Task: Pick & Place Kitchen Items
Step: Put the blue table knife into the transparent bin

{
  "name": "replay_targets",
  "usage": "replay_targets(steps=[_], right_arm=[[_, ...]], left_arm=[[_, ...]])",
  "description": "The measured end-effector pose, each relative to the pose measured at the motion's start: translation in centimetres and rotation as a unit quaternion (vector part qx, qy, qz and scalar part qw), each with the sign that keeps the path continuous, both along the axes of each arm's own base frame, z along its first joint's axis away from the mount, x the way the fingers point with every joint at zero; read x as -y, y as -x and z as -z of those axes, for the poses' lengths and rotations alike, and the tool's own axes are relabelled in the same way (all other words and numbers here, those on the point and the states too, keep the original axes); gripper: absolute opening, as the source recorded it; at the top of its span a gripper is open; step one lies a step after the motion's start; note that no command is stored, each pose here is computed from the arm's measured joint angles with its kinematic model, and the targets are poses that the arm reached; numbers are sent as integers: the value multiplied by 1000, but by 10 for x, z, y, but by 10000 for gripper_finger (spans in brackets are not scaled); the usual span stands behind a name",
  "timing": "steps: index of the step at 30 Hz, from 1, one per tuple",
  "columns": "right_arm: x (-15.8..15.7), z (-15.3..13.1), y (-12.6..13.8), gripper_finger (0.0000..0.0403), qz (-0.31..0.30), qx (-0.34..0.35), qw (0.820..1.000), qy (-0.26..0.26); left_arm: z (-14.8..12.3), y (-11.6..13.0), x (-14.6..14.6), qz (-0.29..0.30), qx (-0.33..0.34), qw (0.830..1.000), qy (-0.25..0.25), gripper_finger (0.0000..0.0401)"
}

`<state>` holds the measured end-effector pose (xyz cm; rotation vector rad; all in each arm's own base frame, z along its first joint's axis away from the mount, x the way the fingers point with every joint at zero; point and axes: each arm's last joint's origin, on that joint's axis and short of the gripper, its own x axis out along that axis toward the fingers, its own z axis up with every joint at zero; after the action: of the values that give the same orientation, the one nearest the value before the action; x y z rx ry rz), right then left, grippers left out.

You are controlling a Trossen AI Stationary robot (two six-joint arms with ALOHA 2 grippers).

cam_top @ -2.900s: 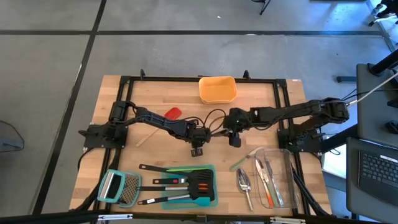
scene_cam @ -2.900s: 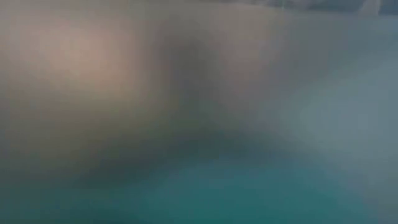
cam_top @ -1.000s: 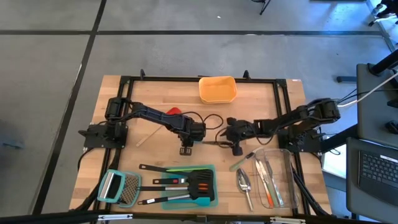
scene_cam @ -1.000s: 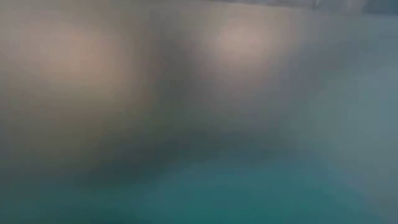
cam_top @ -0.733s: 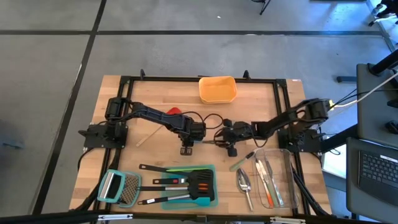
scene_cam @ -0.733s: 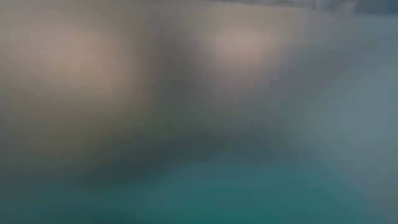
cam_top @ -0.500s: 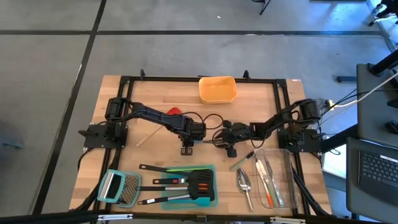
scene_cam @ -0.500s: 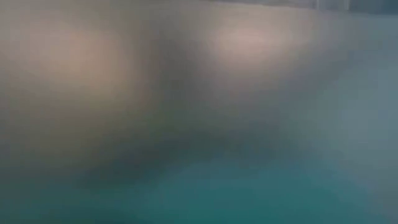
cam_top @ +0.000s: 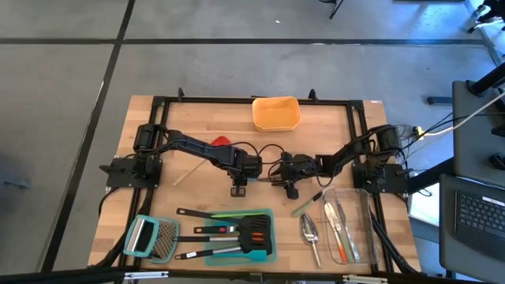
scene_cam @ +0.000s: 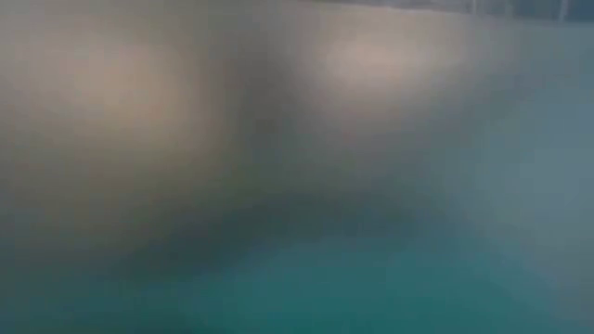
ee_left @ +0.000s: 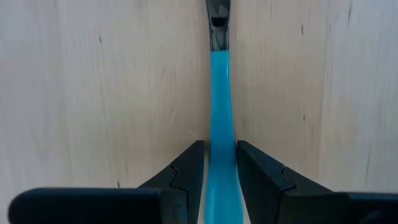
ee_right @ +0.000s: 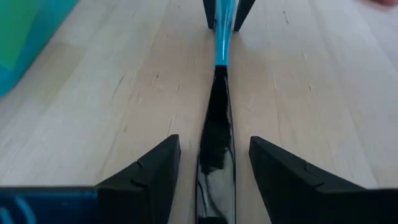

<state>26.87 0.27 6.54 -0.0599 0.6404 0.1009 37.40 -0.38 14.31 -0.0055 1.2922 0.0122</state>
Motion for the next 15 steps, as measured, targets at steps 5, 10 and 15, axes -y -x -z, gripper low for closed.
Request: replay_targets(steps=[5, 10, 15], right_arm=[[0, 0, 0, 194, 2, -2, 1000, 1], [0, 1, 0, 164, 3, -5, 1000, 2], [0, 1, 1, 133, 4, -6, 1000, 3]], left_arm=[[0, 0, 0, 0, -1, 1000, 0, 90], [0, 0, 0, 0, -2, 1000, 0, 90], [0, 0, 0, -1, -2, 1000, -5, 90]])
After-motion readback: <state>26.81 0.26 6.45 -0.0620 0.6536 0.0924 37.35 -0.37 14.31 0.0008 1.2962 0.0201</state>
